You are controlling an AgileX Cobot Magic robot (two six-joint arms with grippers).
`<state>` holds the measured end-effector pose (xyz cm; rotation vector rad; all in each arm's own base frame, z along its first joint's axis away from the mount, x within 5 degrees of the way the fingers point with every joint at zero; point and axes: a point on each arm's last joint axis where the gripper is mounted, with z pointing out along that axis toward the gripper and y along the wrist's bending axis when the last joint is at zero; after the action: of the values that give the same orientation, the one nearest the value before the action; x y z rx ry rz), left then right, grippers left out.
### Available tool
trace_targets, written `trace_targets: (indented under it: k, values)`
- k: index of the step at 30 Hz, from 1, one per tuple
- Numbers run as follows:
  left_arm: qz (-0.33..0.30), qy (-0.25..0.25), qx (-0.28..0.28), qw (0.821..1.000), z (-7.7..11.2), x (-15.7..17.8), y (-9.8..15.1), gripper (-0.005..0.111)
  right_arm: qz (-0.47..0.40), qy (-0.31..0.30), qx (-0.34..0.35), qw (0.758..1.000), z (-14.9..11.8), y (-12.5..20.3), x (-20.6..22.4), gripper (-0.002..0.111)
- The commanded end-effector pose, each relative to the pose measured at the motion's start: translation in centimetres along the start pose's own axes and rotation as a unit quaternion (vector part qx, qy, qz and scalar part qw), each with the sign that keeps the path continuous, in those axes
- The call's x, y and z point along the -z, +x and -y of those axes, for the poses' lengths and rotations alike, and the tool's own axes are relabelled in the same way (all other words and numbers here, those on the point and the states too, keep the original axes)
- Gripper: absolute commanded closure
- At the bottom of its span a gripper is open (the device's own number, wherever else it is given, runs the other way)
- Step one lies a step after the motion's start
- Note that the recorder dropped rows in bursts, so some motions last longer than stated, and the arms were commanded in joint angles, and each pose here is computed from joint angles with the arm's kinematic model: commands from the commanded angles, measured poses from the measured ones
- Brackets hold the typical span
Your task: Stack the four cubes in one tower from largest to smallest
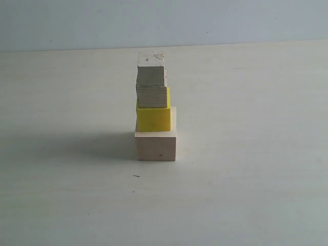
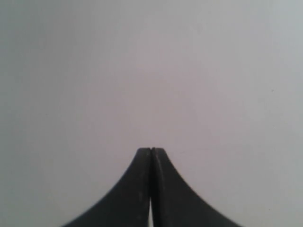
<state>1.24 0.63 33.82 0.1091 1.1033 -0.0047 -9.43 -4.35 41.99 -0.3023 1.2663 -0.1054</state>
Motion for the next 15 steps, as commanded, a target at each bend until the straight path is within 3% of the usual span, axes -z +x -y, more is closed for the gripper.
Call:
trace_targets:
  k: [1,9,12,15]
  values:
    - [-0.001,-0.003,0.006,1.000,-0.04,0.03,0.06,0.107,-0.004,0.003,0.002,1.000,-0.01,0.15,-0.13,0.108]
    - [-0.001,-0.003,0.006,1.000,-0.04,0.03,0.06,0.107,-0.004,0.003,0.002,1.000,-0.01,0.15,-0.13,0.108]
    - [0.012,0.005,-0.067,0.998,0.12,0.04,-0.16,0.107,-0.004,0.003,0.002,1.000,-0.01,0.15,-0.13,0.108]
    - [0.015,0.037,-0.073,0.997,0.74,0.04,0.09,0.107,-0.004,0.003,0.002,1.000,-0.01,0.15,-0.13,0.108]
